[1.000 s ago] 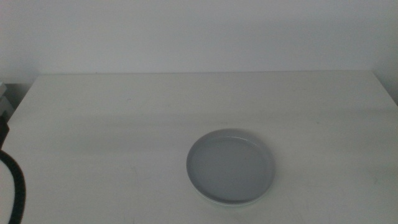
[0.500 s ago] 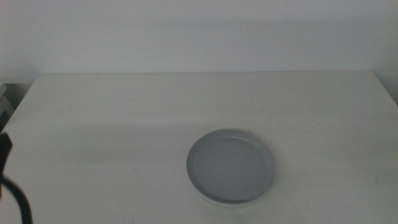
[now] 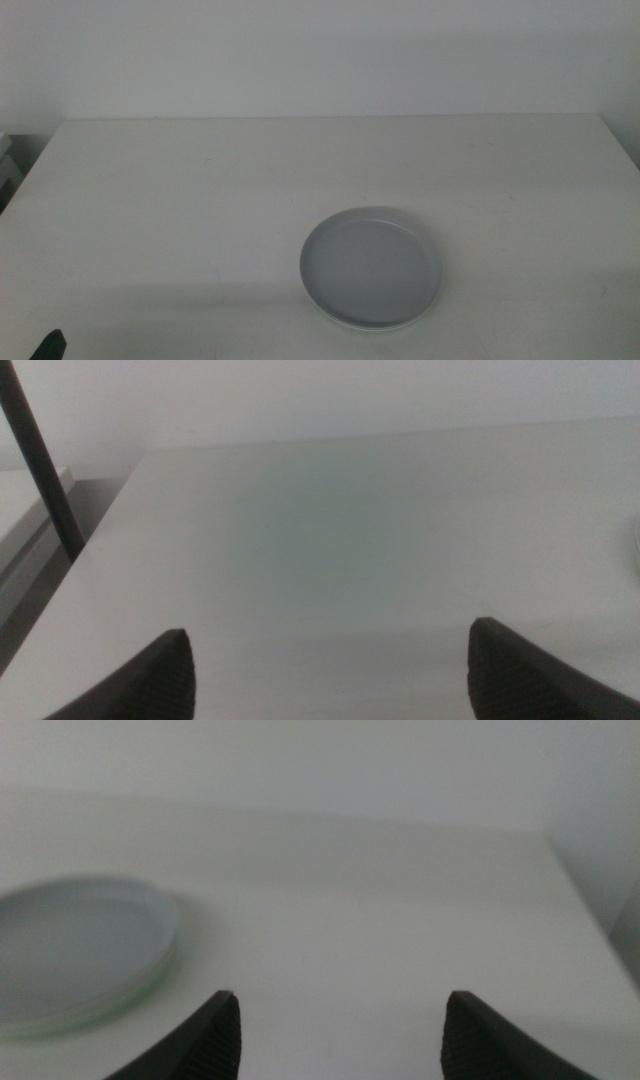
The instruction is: Stack the three bowls on top of each other.
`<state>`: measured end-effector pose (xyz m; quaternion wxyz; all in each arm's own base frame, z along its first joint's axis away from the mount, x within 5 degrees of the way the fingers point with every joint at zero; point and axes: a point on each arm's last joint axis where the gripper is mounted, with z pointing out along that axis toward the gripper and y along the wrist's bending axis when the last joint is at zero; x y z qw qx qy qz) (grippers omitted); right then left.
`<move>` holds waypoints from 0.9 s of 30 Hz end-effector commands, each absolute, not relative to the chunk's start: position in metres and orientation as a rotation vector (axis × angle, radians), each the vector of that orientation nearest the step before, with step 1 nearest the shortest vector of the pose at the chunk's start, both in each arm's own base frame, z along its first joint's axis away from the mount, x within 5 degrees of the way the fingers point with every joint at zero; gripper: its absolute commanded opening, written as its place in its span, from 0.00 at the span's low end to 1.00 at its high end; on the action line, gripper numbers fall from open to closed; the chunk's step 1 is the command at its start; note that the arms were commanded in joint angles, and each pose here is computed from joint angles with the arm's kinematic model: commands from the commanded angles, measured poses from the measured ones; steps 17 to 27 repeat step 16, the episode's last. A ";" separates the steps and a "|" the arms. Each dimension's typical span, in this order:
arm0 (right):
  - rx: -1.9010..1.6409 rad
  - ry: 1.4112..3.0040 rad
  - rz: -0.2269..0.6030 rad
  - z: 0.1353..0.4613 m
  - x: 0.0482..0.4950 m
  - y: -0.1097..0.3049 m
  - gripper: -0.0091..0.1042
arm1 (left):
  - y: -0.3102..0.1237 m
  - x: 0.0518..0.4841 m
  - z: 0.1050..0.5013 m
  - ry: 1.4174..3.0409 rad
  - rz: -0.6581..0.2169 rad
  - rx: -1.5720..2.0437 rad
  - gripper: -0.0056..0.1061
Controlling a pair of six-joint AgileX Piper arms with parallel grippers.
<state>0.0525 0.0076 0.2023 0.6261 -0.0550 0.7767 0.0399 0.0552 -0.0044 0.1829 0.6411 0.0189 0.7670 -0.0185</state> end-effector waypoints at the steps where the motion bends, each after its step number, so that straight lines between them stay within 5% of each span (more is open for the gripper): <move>1: -0.126 1.716 0.070 0.200 0.053 0.007 0.54 | -0.003 0.055 0.193 1.630 -0.039 0.019 0.99; 27: -0.121 1.758 0.061 0.181 0.052 0.006 0.54 | -0.002 0.055 0.193 1.628 -0.006 0.043 0.99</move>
